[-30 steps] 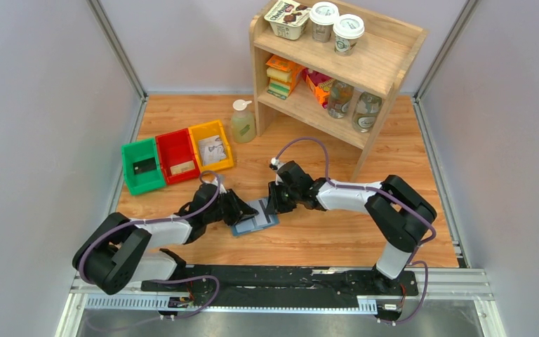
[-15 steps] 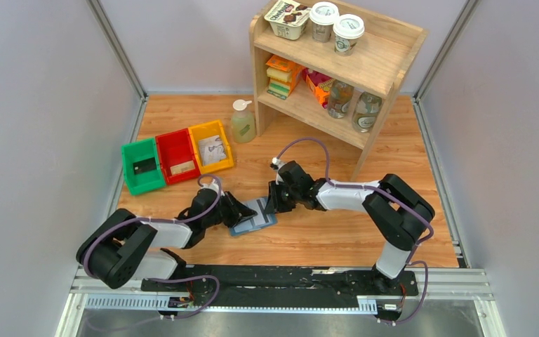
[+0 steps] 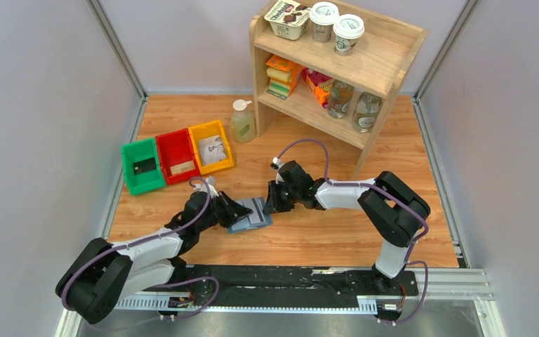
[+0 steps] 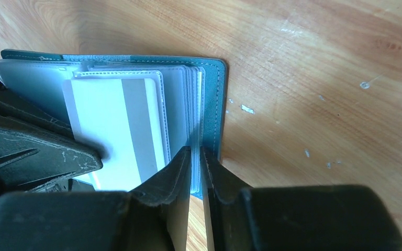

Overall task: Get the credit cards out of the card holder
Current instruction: Remove the credit card from the card holder.

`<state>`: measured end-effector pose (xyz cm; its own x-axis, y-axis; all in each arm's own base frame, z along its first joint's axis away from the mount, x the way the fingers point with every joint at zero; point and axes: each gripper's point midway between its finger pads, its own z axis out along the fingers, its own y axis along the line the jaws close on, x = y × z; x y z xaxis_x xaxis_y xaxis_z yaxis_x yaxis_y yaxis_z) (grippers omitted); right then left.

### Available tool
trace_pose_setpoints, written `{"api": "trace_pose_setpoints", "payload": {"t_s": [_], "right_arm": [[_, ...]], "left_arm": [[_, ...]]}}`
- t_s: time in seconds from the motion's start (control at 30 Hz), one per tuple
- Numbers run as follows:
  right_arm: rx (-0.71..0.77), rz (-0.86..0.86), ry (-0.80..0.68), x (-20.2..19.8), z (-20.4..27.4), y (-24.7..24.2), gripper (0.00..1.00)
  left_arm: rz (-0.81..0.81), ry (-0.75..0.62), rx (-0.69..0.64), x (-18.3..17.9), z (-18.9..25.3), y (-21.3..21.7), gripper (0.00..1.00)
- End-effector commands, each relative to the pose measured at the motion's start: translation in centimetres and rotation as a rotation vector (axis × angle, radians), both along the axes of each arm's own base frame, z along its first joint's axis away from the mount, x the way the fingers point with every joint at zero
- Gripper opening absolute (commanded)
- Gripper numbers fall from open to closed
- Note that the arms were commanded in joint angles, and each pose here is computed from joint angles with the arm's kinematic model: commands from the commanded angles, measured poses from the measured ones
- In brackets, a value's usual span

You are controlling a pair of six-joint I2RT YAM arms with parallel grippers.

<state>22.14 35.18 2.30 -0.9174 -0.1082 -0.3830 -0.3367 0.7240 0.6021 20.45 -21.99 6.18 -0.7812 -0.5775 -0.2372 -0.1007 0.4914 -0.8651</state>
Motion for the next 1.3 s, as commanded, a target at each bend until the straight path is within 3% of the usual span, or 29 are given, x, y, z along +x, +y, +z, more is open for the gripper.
{"api": "trace_pose_setpoints", "payload": {"t_s": [0.0, 0.3, 0.67, 0.87, 1.27], "right_arm": [[-0.1, -0.009, 0.055, -1.1, -3.2, -1.5, 0.2], [-0.067, -0.022, -0.002, -0.2, -0.8, -1.5, 0.22], [0.044, 0.033, -0.084, 0.4, 3.7, 0.2, 0.23], [0.19, 0.112, -0.102, -0.1, 6.0, 3.0, 0.22], [0.197, 0.134, -0.012, -0.8, 2.6, 4.3, 0.19]], "left_arm": [[-0.003, -0.038, -0.01, 0.1, 1.1, -0.1, 0.12], [0.005, 0.054, 0.076, -1.1, -1.5, 1.1, 0.01], [0.053, 0.11, 0.128, -2.2, -3.3, 3.0, 0.0], [0.048, 0.107, 0.133, -2.1, -3.4, 3.0, 0.0], [0.042, 0.109, 0.124, -2.0, -3.4, 2.9, 0.0]]}}
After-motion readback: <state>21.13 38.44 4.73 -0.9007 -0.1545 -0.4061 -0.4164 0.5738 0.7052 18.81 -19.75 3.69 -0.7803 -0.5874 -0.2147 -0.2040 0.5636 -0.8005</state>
